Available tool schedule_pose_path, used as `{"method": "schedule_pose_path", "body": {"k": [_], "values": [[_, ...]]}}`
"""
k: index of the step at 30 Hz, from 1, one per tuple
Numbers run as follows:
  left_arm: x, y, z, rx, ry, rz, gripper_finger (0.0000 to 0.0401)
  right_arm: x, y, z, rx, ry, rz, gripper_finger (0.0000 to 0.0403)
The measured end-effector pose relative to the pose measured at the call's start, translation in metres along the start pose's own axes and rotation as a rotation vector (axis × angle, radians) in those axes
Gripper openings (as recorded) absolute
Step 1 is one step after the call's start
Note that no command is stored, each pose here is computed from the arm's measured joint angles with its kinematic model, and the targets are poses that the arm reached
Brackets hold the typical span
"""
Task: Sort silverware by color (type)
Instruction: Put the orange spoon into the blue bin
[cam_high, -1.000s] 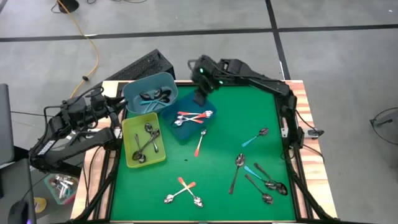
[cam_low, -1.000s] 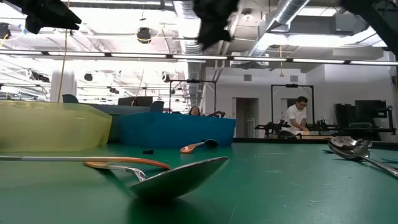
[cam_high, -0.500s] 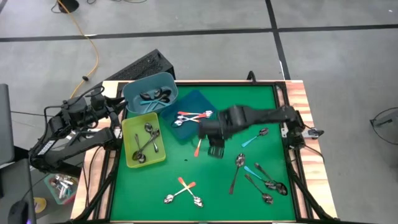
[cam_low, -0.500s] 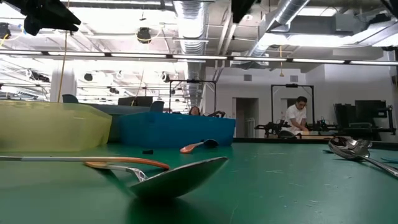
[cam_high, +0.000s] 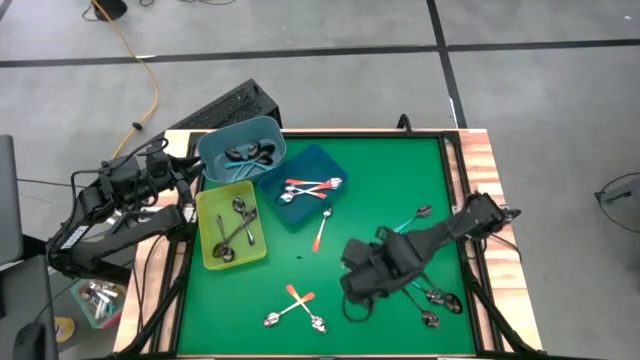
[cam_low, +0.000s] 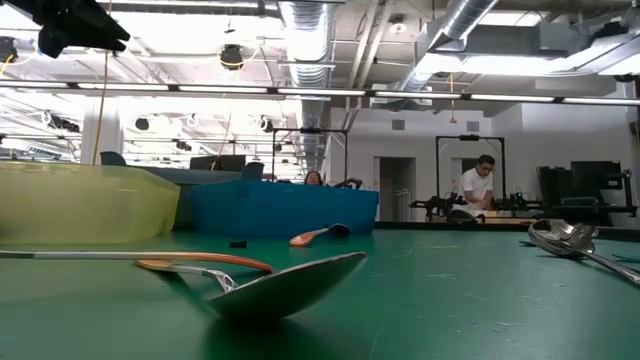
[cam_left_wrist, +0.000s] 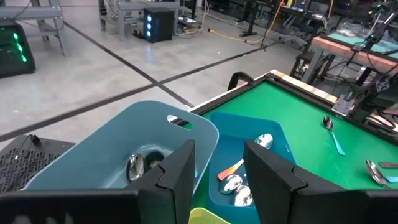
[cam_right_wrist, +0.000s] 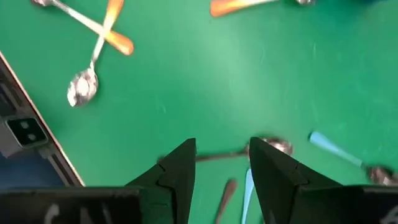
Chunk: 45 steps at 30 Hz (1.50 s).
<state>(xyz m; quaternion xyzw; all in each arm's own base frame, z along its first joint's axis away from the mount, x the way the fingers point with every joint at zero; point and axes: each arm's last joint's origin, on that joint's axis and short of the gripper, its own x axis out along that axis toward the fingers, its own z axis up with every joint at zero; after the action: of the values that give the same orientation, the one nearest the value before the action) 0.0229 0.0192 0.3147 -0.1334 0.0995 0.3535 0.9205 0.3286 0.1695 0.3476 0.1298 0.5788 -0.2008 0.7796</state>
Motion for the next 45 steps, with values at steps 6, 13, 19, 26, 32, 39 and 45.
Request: {"method": "schedule_pose_path", "body": {"k": [6,13,19,26,32,39,45], "values": [[0.0,0.0,0.0,-0.001,0.003,0.001,0.0122,0.019,0.015,-0.032,0.025,0.066,-0.067,0.0159],[0.0,0.0,-0.001,0.0,0.009,0.002,0.0122,0.057,0.013,-0.055,0.107,0.138,-0.212,0.0159],[0.0,0.0,-0.001,0.0,0.01,0.003,0.0122,0.087,0.019,-0.056,0.139,0.16,-0.124,0.0159],[0.0,0.0,-0.001,0.015,0.015,0.003,0.0122,0.113,0.042,-0.033,0.009,-0.026,0.204,0.0159],[0.0,0.001,-0.002,0.02,0.023,0.005,0.0122,0.122,0.038,-0.008,-0.065,-0.13,0.284,0.0159],[0.0,0.001,-0.003,0.029,0.028,0.006,0.0122,0.137,-0.005,0.034,0.047,-0.201,0.094,0.0159],[0.0,0.001,-0.003,0.029,0.033,0.007,0.0122,0.152,-0.054,0.072,0.498,-0.192,0.045,0.0159]]}}
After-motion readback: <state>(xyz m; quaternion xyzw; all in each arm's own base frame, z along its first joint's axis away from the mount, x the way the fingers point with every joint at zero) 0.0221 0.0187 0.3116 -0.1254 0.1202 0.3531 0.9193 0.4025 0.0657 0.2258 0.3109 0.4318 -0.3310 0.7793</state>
